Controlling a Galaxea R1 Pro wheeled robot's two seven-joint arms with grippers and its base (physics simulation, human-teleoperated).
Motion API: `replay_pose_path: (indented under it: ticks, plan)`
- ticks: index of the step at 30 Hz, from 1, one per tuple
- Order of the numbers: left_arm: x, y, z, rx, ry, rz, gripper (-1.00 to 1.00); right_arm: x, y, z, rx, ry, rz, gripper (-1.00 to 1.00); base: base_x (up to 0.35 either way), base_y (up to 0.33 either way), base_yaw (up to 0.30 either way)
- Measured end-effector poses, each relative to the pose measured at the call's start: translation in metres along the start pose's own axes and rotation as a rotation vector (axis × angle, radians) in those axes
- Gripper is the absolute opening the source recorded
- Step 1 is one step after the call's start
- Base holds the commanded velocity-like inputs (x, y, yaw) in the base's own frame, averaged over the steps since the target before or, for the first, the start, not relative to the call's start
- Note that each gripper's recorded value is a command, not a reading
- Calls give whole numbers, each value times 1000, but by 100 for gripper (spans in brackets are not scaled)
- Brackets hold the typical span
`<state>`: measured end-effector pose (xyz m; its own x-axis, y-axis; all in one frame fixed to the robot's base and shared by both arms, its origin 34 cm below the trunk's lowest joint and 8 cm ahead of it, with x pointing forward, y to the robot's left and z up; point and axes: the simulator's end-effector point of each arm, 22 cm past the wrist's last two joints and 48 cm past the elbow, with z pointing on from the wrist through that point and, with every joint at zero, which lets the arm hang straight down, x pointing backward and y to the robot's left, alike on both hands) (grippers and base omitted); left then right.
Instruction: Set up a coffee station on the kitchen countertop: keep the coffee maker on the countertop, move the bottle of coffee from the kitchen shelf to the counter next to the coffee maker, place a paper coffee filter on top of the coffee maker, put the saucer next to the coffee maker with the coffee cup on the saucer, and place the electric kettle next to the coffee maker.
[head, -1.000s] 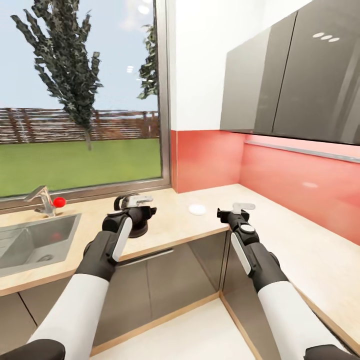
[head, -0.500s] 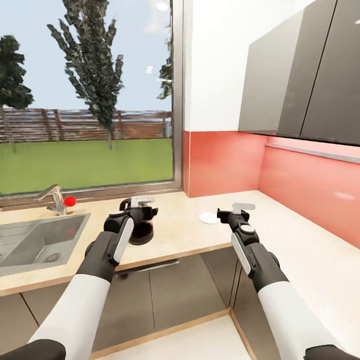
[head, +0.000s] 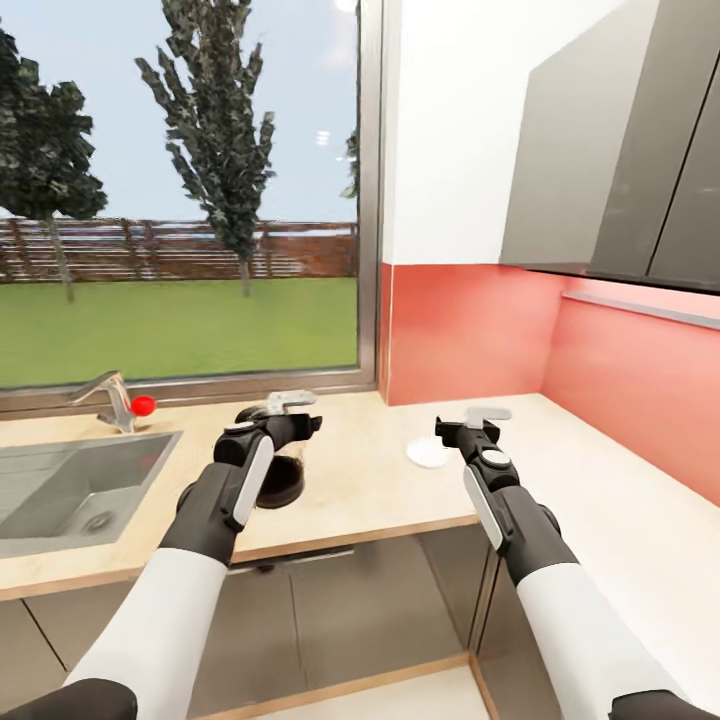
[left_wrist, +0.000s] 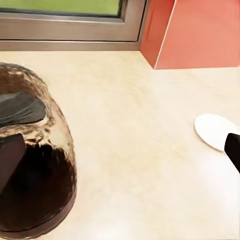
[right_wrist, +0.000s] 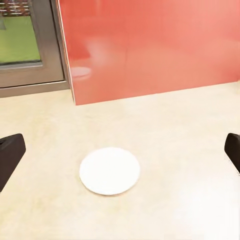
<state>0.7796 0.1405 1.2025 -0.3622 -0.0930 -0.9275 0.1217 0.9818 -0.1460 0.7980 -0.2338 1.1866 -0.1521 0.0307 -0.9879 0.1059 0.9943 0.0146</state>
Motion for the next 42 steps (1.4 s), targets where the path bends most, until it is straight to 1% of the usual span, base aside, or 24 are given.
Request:
replay_pose_path:
  ticks: [2, 5, 13, 14, 16, 17, 20, 21, 23, 26, 29, 31, 37, 42]
  plan:
    - [2, -4, 0, 5, 2, 11, 100, 0, -1, 0, 1, 0, 0, 100, 214, -207, 3]
    - [13, -11, 1, 15, 14, 32, 100, 1, -2, 0, 4, 1, -1, 100, 134, -245, 0]
    - [18, -11, 1, 15, 21, 35, 100, 3, -3, 1, 5, 6, -3, 100, 89, -215, 0]
    - [22, -11, 3, 14, 28, 36, 100, 16, -2, 3, 5, 33, -7, 100, 15, -20, 0]
    - [29, -10, 5, 13, 45, 36, 100, 20, -1, 3, 4, 41, -8, 100, 6, -7, 0]
    - [47, -8, 12, 9, 81, 34, 100, 23, 0, 4, 3, 48, -8, 100, 1, -1, 0]
    - [64, -6, 19, 5, 110, 31, 100, 24, -1, 4, 5, 50, -9, 100, 0, 0, 0]
    - [74, -4, 21, 2, 131, 30, 100, 29, -1, 4, 5, 59, -11, 100, 0, 0, 0]
    - [83, -3, 23, 0, 148, 28, 100, 33, -1, 5, 6, 68, -12, 100, 0, 0, 0]
    - [88, -5, 24, 11, 158, 9, 100, 34, -1, 4, 6, 70, -13, 100, 81, 0, 0]
    - [94, -8, 23, 25, 164, -17, 100, 34, -1, 4, 6, 71, -13, 100, 243, 0, 0]
    - [95, -9, 23, 29, 162, -26, 100, 34, -1, 4, 6, 72, -13, 100, 299, 0, 0]
    - [95, -9, 24, 33, 156, -34, 100, 34, -1, 4, 6, 72, -13, 100, 307, 0, 0]
    - [96, -9, 24, 33, 155, -35, 100, 35, -1, 5, 6, 74, -13, 100, 96, 0, 0]
